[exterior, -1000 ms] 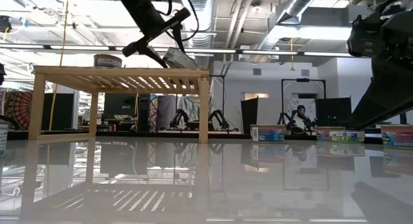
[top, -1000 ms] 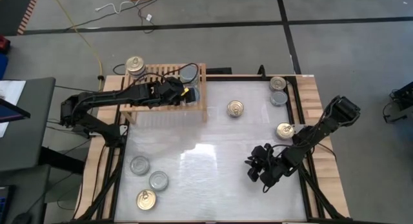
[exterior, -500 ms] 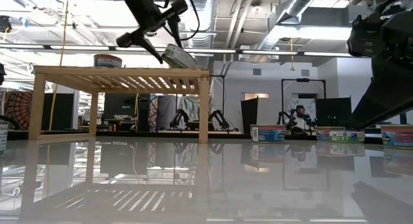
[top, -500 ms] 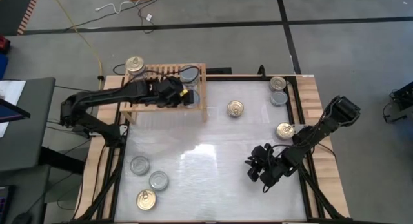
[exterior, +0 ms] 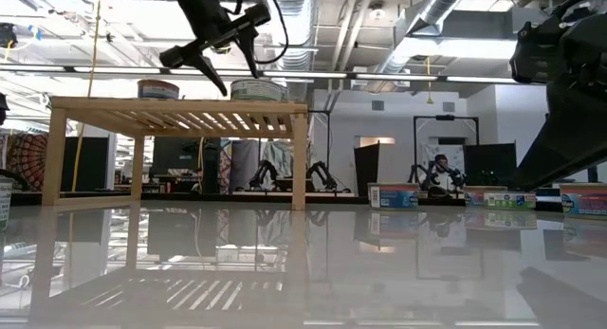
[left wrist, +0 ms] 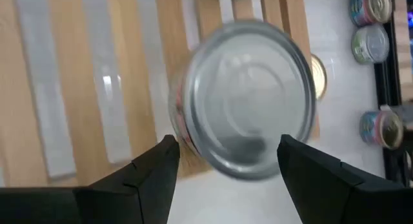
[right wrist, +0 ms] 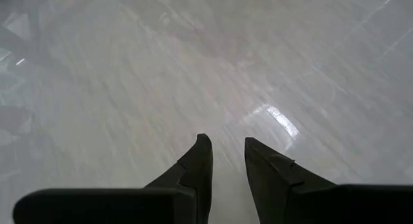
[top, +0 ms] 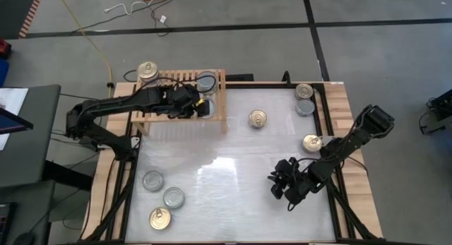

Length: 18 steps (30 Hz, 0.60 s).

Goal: Stack canned seafood by type on shelf
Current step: Put the green tuna can aligned with the other green tuna can on the shelf

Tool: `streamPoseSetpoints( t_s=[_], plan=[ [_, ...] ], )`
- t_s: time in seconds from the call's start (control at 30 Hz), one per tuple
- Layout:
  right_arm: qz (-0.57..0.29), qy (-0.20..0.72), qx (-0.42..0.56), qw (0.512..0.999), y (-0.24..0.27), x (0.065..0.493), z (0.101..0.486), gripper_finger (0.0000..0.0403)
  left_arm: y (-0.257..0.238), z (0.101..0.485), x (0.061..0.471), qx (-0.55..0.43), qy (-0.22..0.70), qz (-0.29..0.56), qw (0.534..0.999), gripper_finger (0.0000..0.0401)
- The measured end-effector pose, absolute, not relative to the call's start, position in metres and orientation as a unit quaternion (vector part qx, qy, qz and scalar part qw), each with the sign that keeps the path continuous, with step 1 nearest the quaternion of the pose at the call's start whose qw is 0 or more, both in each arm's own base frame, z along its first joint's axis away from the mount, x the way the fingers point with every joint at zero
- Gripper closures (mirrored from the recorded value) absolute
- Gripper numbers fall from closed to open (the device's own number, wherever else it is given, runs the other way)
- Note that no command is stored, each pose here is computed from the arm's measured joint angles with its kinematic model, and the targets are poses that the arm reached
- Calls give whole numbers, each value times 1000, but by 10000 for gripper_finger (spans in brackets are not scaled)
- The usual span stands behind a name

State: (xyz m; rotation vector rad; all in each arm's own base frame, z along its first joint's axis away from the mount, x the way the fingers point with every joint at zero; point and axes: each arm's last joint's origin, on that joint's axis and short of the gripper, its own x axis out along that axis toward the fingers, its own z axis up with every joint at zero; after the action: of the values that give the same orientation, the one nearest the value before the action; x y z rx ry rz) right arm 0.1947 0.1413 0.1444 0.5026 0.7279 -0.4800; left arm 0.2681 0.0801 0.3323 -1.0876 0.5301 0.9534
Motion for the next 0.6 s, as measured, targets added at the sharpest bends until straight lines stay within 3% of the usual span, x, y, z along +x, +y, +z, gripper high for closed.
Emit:
streamPoseSetpoints(
  t_s=[0.6],
  plan=[
    [-230, 349, 240, 876, 141, 195, 144, 284, 82, 338, 274, -483, 206, 416, 742, 150]
  ],
)
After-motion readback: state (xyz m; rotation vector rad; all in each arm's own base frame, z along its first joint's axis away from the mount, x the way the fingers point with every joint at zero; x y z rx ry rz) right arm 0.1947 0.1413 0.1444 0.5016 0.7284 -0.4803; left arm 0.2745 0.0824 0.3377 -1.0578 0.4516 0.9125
